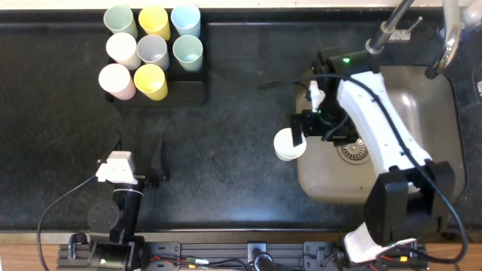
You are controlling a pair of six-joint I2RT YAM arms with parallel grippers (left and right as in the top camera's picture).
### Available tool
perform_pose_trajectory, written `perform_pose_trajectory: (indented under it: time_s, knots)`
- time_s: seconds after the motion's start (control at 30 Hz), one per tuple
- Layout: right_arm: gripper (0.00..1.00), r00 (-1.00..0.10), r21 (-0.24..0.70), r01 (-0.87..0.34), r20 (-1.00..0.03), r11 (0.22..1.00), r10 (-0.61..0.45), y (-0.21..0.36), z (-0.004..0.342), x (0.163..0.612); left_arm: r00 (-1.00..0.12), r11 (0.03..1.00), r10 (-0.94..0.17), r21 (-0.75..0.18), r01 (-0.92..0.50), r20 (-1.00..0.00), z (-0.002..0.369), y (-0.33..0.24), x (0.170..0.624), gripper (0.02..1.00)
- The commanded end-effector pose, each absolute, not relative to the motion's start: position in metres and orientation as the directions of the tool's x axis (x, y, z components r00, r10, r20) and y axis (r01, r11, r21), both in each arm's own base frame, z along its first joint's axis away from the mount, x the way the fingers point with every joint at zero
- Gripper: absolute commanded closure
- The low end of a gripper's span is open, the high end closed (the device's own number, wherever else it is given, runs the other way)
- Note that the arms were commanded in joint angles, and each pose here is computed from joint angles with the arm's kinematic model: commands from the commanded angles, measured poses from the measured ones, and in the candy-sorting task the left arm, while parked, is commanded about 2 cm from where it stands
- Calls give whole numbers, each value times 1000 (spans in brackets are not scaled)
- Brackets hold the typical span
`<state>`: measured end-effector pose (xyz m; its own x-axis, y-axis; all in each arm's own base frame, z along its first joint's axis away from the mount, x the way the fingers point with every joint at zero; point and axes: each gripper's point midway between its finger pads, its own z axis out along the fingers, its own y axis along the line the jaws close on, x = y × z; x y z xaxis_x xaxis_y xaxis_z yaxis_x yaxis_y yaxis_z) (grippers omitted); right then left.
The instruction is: Store Cups
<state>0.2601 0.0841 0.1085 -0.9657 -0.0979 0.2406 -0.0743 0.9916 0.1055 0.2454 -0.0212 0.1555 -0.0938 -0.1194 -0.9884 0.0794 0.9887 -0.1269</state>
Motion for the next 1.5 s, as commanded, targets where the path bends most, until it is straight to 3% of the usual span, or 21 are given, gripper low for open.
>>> perform_pose_trajectory:
  time_s: [0.03,0.33,0.83,1.07,1.37,1.47,1.5]
  knots:
    - [3,-973,89,-90,206,992,-106,87,108,273,-87,992,-102,-109,71,-991,156,-19,245,18]
    - [202,-973,33,-136,186,990,-140,84,102,280,-87,992,-102,-109,71,-991,156,-19,245,18]
    - [375,-968,32,-173,177,984,-176,95,91,278,-87,992,-102,-109,71,-991,156,-19,245,18]
    - [643,-965,33,-192,174,981,-195,100,89,276,-87,992,-102,-109,71,-991,156,-19,245,18]
    - [748,-955,31,-223,194,974,-225,107,80,267,-87,992,-102,-109,71,-991,156,-19,245,18]
    - [945,-955,32,-224,192,974,-226,107,79,267,-87,992,-102,-109,71,-991,156,-19,245,18]
    - [958,-955,35,-223,191,974,-226,108,79,267,-87,992,-102,-109,71,-991,156,-19,245,18]
